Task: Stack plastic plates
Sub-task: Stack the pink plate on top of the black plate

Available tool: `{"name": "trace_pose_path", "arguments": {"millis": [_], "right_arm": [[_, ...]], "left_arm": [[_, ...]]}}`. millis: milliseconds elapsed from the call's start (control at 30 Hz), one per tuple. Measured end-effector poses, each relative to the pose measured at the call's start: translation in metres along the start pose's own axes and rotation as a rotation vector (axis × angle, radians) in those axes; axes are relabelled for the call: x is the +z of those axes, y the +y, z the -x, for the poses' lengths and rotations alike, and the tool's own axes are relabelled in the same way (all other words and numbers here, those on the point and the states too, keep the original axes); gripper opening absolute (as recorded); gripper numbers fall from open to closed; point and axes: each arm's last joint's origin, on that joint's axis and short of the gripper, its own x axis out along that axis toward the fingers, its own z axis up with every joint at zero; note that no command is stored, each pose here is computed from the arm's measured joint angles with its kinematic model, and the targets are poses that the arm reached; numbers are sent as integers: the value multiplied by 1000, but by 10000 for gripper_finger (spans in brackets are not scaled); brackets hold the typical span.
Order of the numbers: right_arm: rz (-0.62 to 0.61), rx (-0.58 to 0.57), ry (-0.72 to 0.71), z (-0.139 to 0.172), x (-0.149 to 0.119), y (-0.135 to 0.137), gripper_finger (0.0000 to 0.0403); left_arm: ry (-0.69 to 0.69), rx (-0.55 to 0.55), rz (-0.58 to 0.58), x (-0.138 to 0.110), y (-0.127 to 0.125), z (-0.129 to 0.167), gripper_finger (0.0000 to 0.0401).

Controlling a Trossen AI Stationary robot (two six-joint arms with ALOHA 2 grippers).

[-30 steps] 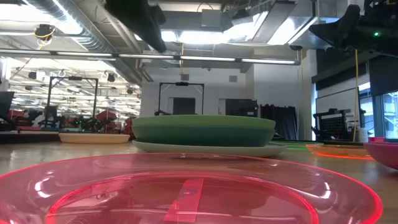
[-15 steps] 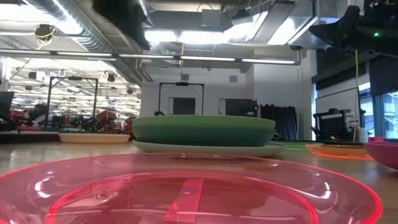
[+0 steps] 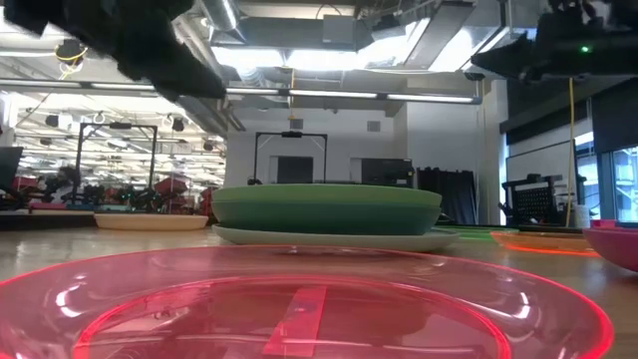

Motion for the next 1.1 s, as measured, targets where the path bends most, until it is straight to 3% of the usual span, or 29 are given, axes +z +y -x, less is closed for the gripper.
{"name": "trace_pose_path", "arguments": {"millis": [167, 467, 600, 833, 1100], "right_arm": [[-35, 155, 96, -28, 7, 14, 2], [11, 373, 240, -76, 18, 74, 2], [14, 470, 376, -88, 24, 99, 2], [-27, 622, 724, -78, 45, 138, 2], [-190, 617, 1024, -44, 44, 158, 2]], "left_arm": [[-161, -26, 33, -20, 5, 2, 102], [-131, -35, 25, -30, 3, 1, 102], [-127, -37, 21, -32, 0, 0, 102], [-174, -42, 37, -29, -4, -2, 102], [-176, -46, 86, -29, -4, -3, 102]]}}
